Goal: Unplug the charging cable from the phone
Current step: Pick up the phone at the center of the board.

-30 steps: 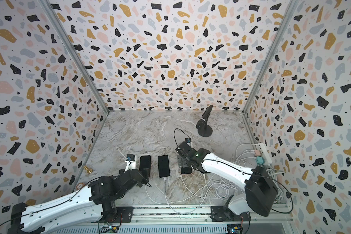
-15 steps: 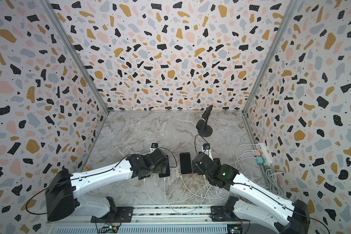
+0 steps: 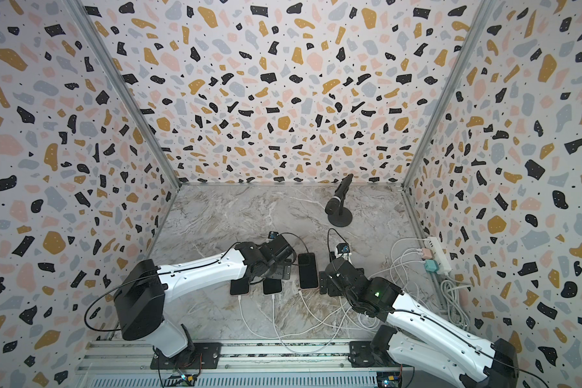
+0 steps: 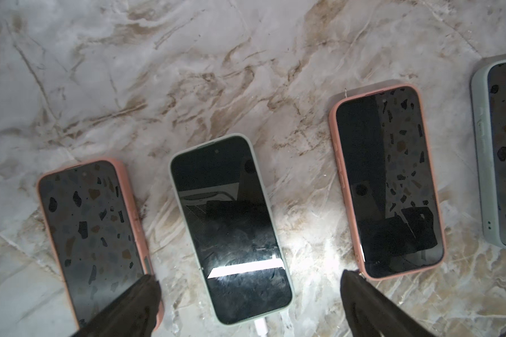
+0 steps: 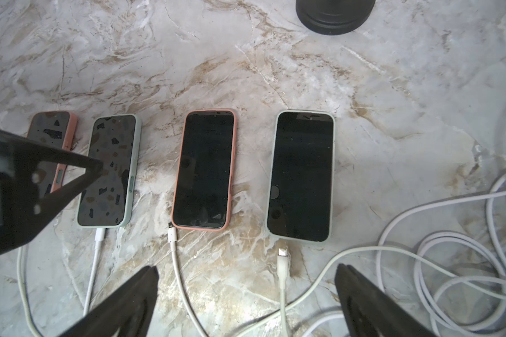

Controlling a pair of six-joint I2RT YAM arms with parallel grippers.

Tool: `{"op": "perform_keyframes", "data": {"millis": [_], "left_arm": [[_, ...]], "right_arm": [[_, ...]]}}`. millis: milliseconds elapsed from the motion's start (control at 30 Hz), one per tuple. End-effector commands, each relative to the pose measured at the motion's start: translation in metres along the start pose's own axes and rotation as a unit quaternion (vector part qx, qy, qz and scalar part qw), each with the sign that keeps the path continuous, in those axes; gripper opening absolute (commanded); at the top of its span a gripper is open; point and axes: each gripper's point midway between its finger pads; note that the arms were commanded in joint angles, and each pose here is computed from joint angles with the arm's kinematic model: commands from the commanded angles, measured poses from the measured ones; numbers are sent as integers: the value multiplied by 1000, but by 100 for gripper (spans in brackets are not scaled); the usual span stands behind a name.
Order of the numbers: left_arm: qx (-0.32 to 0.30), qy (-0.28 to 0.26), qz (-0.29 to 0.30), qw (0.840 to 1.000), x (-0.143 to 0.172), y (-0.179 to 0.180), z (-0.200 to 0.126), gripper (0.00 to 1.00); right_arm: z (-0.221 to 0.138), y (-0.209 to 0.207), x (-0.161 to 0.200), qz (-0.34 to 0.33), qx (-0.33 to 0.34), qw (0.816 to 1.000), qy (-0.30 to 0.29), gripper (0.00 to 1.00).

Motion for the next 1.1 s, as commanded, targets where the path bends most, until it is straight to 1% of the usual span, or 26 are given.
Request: {"op": "perform_keyframes", "data": {"millis": [0,133,300,367,467,567,800,967,1067], "left_arm": [[2,17,-8,1000,0,-4,3,100],[3,26,-25,999,8,1,16,100],[-8,29,-37,999,7,12,20,100],[-17,39,-57,997,10,17,27,100],[-24,59,-60,996,14,17,37,100],[-27,57,-66,996,11,19,41,100],[-41,71,-78,994,9,26,55,100],[-52,75,-80,993,11,31,62,100],[-52,89,-78,992,16,29,67,99]], "right_arm": [[-6,0,-2,8,-6,1000,-2,100],[-6,0,1,3,-4,1000,5,100],[0,4,2,-3,-6,1000,14,100],[3,7,3,-4,-13,1000,19,100],[7,12,3,1,-22,1000,16,100],[9,14,6,2,-28,999,19,100],[10,15,8,4,-34,999,17,100],[10,15,9,6,-37,999,16,100],[12,17,10,9,-42,999,12,100]]}}
Point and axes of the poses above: each gripper's point midway between its finger pads, its own z axis out along the fingers, its own y axis along the line the jaws close on, x = y × z, and after that the axes turned 13 degrees about -z, right-handed
